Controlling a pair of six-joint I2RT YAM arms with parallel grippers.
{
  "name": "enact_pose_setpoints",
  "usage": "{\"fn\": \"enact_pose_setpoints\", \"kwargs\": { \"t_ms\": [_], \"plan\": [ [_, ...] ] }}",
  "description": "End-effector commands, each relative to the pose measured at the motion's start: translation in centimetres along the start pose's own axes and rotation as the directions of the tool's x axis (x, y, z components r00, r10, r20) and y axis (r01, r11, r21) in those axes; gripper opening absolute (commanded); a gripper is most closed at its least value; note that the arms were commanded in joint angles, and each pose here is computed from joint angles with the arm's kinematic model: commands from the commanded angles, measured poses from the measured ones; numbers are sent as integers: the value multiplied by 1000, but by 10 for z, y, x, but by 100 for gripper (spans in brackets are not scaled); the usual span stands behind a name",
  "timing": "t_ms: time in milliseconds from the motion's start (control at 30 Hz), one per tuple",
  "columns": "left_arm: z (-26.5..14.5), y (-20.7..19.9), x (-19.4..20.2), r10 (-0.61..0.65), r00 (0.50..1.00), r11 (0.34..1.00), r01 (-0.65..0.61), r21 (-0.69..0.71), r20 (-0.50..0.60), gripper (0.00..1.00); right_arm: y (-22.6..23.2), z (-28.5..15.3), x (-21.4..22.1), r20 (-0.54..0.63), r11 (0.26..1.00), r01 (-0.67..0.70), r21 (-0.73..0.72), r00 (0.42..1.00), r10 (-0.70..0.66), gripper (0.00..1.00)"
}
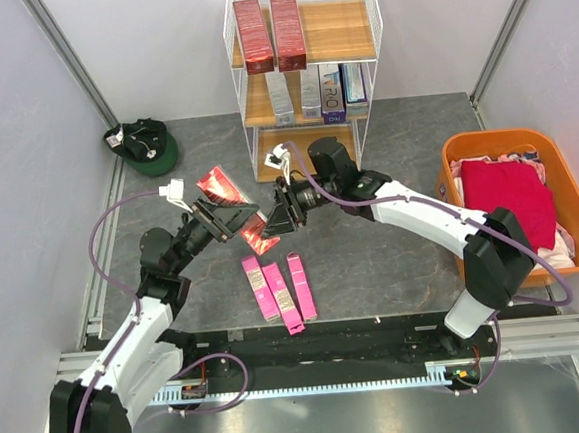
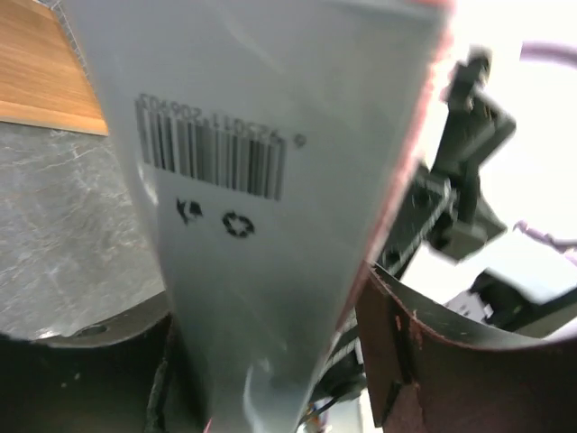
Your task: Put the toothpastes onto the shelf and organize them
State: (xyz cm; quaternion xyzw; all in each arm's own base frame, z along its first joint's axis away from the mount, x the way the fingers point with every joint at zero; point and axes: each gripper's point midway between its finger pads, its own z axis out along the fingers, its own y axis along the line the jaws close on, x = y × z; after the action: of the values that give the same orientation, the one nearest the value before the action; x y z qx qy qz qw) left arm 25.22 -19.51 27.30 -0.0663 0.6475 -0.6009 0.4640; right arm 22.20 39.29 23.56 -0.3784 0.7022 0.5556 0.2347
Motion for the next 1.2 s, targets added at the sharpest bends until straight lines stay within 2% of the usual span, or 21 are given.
{"fn": "enact_pose_setpoints", "kwargs": {
  "t_ms": [0, 67, 200, 233, 333, 433, 567, 633, 800, 1033, 1067, 1133, 1167],
  "plan": [
    [-11, -31, -1, 192, 981, 978, -190, 91, -14, 61, -17, -25, -3, -31, 998, 24, 51, 999, -22, 25],
    [-14, -35, 0, 210, 978, 972, -208, 107, -7, 58, -15, -23, 0, -47, 1000, 22, 23, 999, -21, 25],
    [-15, -33, 3, 188, 982, 975, -185, 120, -10, 38, -14, -22, 0, -52, 1000, 18, 11, 998, -17, 26],
    [-15, -36, 2, 190, 982, 973, -188, 135, -3, 28, -15, -23, -1, -47, 999, 22, 24, 999, -21, 28],
    [-13, -34, 2, 155, 988, 977, -154, 147, 5, 21, -20, -26, -7, -23, 996, 32, 83, 999, -30, 34],
    [-11, -30, 0, 108, 994, 984, -110, 138, 21, 13, -21, -32, -17, 28, 989, 37, 145, 999, -41, 43],
    [-12, -29, -10, 40, 994, 989, -53, 139, 98, 2, -9, -47, -41, 208, 979, 18, 205, 976, -61, 64],
    [-12, -28, -16, 19, 991, 990, -37, 138, 136, 2, -3, -50, -47, 293, 984, 4, 181, 954, -57, 75],
    [-17, -35, -30, -43, 974, 984, 3, 179, 221, 2, 9, -63, -50, 397, 985, -14, 174, 916, -57, 89],
    [-29, -36, -47, -179, 926, 963, 96, 253, 333, 2, 15, -77, -47, 516, 983, -105, 152, 856, 12, 98],
    [-30, -35, -47, -200, 921, 959, 113, 260, 335, 2, 11, -77, -40, 526, 978, -160, 131, 847, 68, 98],
    [-29, -36, -50, -209, 914, 956, 115, 271, 347, 2, 21, -80, -47, 576, 985, -158, 69, 812, 90, 98],
    [-28, -39, -52, -215, 914, 952, 117, 283, 344, 2, 20, -78, -41, 583, 977, -213, 24, 797, 159, 98]
  ]
}}
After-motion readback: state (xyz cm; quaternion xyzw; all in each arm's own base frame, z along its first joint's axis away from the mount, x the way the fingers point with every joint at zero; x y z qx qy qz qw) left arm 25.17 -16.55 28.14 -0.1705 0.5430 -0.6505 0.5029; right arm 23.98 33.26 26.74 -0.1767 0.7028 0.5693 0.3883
